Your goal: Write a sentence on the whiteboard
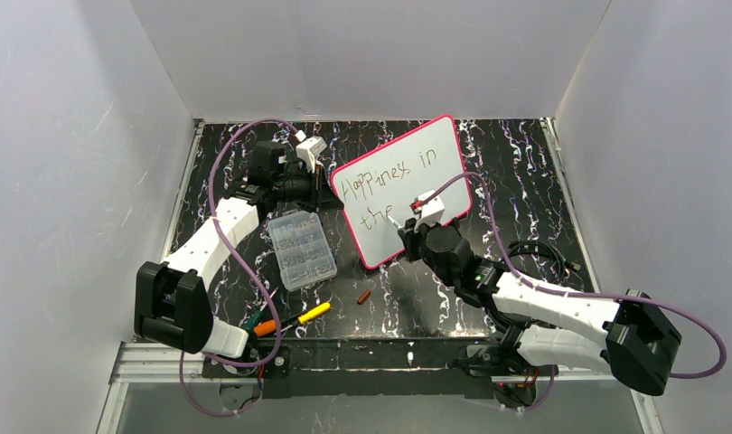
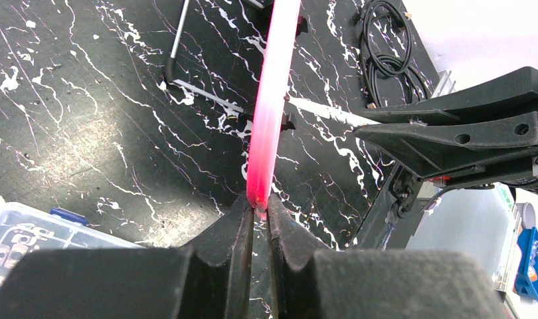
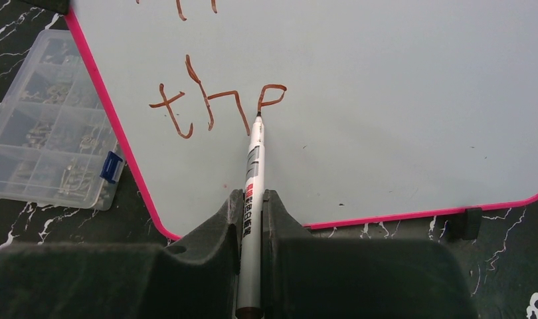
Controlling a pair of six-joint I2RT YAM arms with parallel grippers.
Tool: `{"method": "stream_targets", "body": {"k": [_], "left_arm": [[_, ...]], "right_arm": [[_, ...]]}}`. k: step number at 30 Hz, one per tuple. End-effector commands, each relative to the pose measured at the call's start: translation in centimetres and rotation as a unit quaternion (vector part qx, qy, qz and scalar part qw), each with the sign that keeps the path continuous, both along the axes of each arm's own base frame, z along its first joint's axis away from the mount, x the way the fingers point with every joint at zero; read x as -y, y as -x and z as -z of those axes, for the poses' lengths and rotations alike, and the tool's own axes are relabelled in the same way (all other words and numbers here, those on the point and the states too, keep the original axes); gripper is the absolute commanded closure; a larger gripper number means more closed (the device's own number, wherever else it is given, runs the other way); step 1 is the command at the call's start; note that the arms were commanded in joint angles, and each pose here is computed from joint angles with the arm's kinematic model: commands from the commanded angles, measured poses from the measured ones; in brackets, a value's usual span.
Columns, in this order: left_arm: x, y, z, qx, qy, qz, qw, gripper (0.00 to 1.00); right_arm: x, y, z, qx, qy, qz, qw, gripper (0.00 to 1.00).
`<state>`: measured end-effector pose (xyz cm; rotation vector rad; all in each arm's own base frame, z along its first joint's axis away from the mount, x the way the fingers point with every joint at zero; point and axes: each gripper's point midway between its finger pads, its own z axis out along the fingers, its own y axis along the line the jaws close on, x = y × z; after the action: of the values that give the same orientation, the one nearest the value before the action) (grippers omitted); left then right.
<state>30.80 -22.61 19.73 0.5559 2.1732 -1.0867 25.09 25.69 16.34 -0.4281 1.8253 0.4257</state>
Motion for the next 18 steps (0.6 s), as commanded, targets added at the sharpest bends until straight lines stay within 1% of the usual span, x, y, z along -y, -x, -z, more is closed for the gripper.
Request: {"method": "stream_targets", "body": {"k": [1,9,18], "left_arm": [[0.7,0.7,-2.2,0.023,0.025,0.025,0.999,1.0],[0.7,0.7,-2.2,0.023,0.025,0.025,0.999,1.0],[0.7,0.8,-2.3,0.025,0.025,0.025,0.999,1.0]], "right_arm": [[0.8,0.1,1.2,-0.013,0.016,0.016,1.0,0.99],[1.4,-0.7,0.8,-0.006,0.02,0.048,0.999,0.99],[1.2,-1.2,-0.1,0.005,0.014,0.053,0.999,0.99]]}}
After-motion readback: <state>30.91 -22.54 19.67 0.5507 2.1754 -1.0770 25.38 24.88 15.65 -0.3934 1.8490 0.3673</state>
